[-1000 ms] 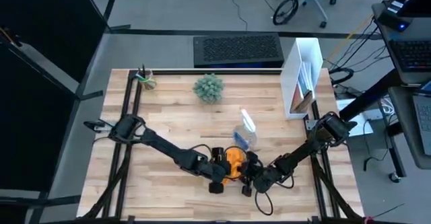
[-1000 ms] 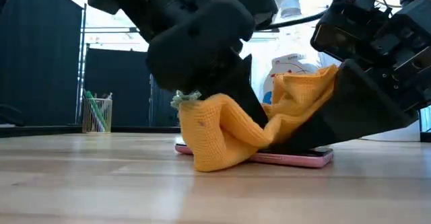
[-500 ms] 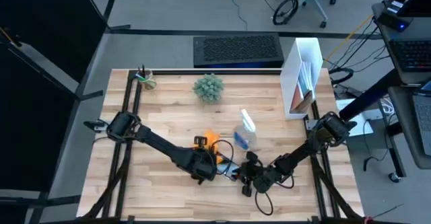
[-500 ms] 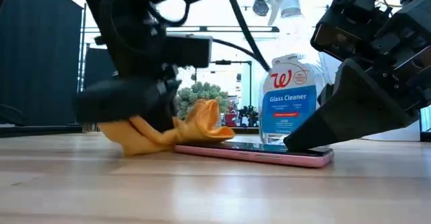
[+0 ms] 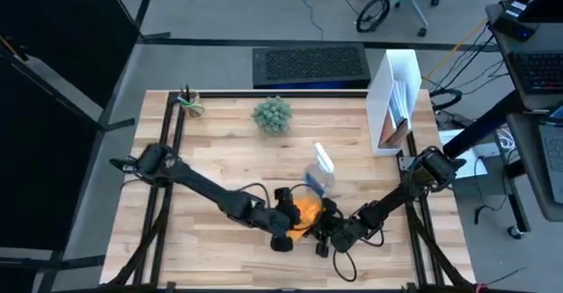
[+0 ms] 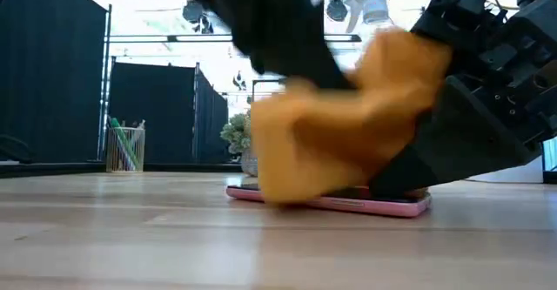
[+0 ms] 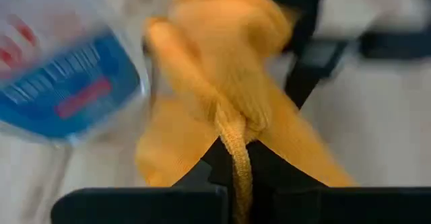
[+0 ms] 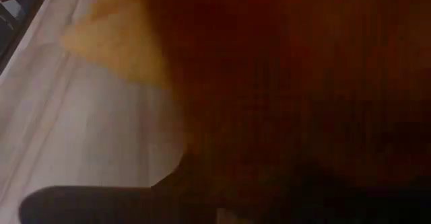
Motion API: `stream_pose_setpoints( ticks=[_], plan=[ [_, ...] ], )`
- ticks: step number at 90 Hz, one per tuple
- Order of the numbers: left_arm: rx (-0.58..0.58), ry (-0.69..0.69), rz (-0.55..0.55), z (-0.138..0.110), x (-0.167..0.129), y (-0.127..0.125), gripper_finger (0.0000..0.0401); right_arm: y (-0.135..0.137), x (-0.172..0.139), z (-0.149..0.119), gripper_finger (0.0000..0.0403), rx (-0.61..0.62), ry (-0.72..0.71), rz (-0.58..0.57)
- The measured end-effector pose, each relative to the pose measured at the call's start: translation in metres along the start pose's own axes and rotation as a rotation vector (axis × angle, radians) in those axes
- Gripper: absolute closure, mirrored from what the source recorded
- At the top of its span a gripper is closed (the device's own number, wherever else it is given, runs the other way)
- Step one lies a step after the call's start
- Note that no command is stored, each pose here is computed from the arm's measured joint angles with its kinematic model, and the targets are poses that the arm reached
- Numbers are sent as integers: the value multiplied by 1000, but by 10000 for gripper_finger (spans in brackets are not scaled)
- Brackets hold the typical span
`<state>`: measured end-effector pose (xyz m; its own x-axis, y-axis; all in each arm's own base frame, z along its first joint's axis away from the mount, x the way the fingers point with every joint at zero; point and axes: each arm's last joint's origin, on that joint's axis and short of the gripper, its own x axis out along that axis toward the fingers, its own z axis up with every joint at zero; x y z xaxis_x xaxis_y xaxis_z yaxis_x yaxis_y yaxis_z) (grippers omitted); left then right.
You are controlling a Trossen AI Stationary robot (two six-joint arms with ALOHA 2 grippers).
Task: Apply microfiber cloth
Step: Wipe the pink cellphone with the orange microfiber cloth
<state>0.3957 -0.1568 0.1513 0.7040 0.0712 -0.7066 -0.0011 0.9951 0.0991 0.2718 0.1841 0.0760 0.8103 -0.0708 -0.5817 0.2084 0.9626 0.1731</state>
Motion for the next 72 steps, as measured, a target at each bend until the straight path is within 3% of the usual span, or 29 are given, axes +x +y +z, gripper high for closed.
stream_pose_setpoints(
  ticks=[9, 48, 57, 72],
  plan=[
    [33, 65, 11, -12, 11, -1, 401, 0, 0, 0, 337, 0, 0, 0],
    [257, 473, 292, -47, -7, 27, 401, 0, 0, 0, 337, 0, 2, 2],
    [249, 482, 303, -39, -23, 31, 401, 1, -3, 4, 337, 5, -7, 14],
    [157, 306, 322, -6, -62, 45, 401, 12, -25, 31, 337, -26, -11, 139]
  ],
)
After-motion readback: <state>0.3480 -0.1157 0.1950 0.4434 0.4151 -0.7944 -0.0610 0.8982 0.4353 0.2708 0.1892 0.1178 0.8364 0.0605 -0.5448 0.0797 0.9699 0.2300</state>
